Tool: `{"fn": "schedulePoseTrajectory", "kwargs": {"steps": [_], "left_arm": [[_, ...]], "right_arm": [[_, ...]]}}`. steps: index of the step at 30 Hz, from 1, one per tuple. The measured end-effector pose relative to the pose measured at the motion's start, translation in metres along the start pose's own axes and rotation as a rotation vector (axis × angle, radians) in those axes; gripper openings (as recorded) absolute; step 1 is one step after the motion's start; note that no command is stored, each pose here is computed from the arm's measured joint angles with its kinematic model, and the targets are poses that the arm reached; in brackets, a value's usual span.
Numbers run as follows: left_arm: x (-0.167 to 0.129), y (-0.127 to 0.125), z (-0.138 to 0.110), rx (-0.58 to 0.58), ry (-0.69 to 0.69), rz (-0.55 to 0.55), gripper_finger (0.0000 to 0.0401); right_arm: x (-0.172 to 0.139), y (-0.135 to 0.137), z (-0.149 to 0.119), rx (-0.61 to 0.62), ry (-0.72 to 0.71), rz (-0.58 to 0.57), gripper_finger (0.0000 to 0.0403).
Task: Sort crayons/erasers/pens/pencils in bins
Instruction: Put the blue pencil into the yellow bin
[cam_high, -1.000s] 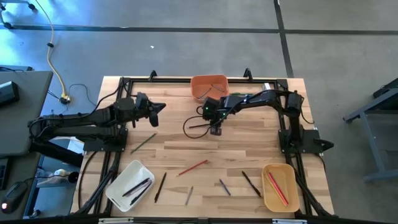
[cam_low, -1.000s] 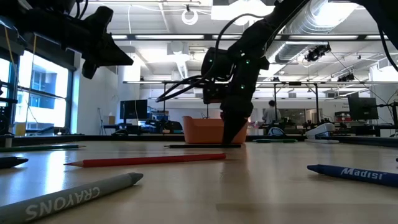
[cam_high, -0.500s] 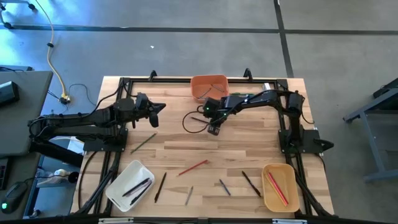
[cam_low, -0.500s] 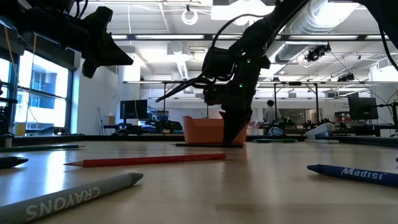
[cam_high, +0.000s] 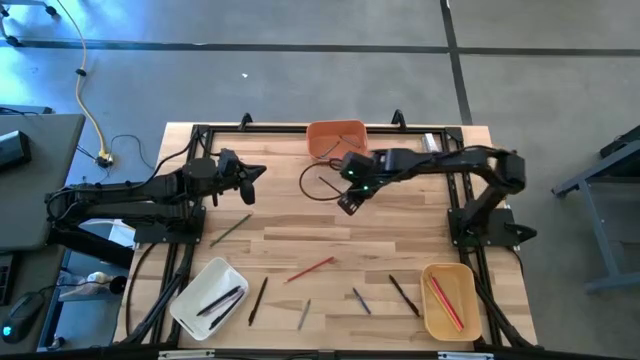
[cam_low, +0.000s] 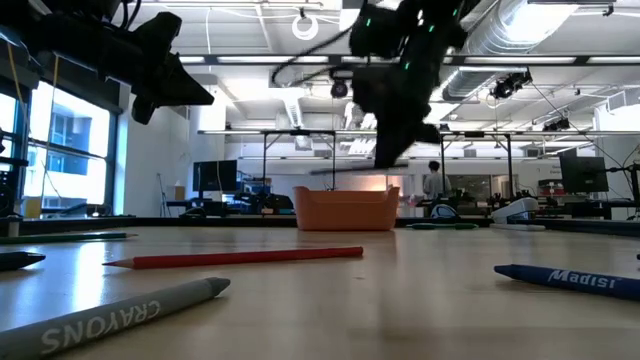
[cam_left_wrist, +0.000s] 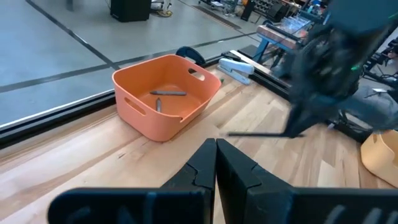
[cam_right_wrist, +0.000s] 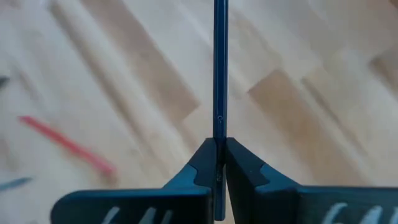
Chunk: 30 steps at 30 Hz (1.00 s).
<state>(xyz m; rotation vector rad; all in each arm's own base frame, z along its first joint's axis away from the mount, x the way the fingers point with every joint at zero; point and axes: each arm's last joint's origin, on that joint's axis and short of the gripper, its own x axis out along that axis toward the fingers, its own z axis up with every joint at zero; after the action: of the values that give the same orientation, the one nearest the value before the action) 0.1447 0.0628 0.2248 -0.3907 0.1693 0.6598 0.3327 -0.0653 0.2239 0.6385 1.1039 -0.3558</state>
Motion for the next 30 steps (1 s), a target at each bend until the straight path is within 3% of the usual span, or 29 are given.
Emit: {"fn": "schedulePoseTrajectory", "kwargs": {"steps": [5,11,18,30], "left_arm": [[0.000,0.000,0.000,0.000,0.001,-0.005,0.0000],[0.000,0.000,0.000,0.001,0.006,-0.016,0.0000],[0.000,-0.002,-0.001,0.026,0.025,-0.064,0.0000],[0.000,-0.002,-0.001,0.026,0.028,-0.071,0.0000]], "right_arm": [[-0.053,0.025,-0.026,0.129,-0.058,0.050,0.0006],[-0.093,0.052,-0.081,0.276,-0.006,0.011,0.0006],[-0.111,0.082,-0.149,0.439,0.124,-0.060,0.0006],[-0.131,0.110,-0.261,0.581,0.323,-0.193,0.0007]]}}
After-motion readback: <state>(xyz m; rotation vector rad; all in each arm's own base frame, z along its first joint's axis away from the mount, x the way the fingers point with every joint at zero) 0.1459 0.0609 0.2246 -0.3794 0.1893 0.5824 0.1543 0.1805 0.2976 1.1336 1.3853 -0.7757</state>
